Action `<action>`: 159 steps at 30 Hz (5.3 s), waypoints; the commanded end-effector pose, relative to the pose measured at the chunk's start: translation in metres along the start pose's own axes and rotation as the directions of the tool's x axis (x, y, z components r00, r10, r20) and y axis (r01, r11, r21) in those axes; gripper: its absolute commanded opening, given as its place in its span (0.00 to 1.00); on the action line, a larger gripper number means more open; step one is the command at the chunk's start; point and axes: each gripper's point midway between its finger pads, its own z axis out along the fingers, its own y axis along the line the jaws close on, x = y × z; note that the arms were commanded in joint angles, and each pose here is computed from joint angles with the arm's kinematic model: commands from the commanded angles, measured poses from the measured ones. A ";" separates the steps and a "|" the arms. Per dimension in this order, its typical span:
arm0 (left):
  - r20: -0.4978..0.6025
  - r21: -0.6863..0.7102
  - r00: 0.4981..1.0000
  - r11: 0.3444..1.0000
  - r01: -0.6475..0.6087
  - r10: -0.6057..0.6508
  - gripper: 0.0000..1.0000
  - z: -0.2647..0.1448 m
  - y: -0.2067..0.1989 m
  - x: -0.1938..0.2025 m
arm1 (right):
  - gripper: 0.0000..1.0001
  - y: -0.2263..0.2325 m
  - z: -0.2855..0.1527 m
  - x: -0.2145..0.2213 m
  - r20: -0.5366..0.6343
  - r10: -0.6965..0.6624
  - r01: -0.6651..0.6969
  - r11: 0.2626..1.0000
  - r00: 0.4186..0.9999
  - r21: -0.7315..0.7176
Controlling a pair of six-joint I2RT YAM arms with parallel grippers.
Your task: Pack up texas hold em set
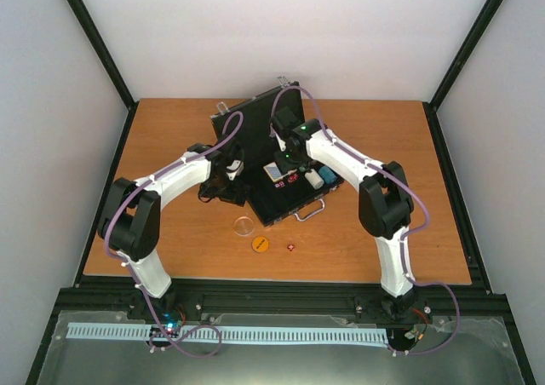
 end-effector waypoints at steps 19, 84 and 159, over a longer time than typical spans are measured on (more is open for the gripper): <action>0.026 0.010 1.000 1.000 0.005 -0.006 1.00 -0.006 -0.002 -0.009 | 0.57 0.110 -0.044 0.166 -0.251 -0.251 0.159 0.929 0.935 -0.335; 0.023 0.032 1.000 0.999 0.009 -0.010 1.00 -0.004 -0.005 -0.009 | 0.28 0.064 -0.035 0.153 -0.252 -0.128 0.103 0.988 0.959 -0.111; 0.092 0.068 0.993 0.995 0.070 -0.076 0.91 0.034 -0.057 0.046 | 1.00 0.004 -0.078 0.155 -0.018 0.111 -0.112 0.991 0.994 -0.072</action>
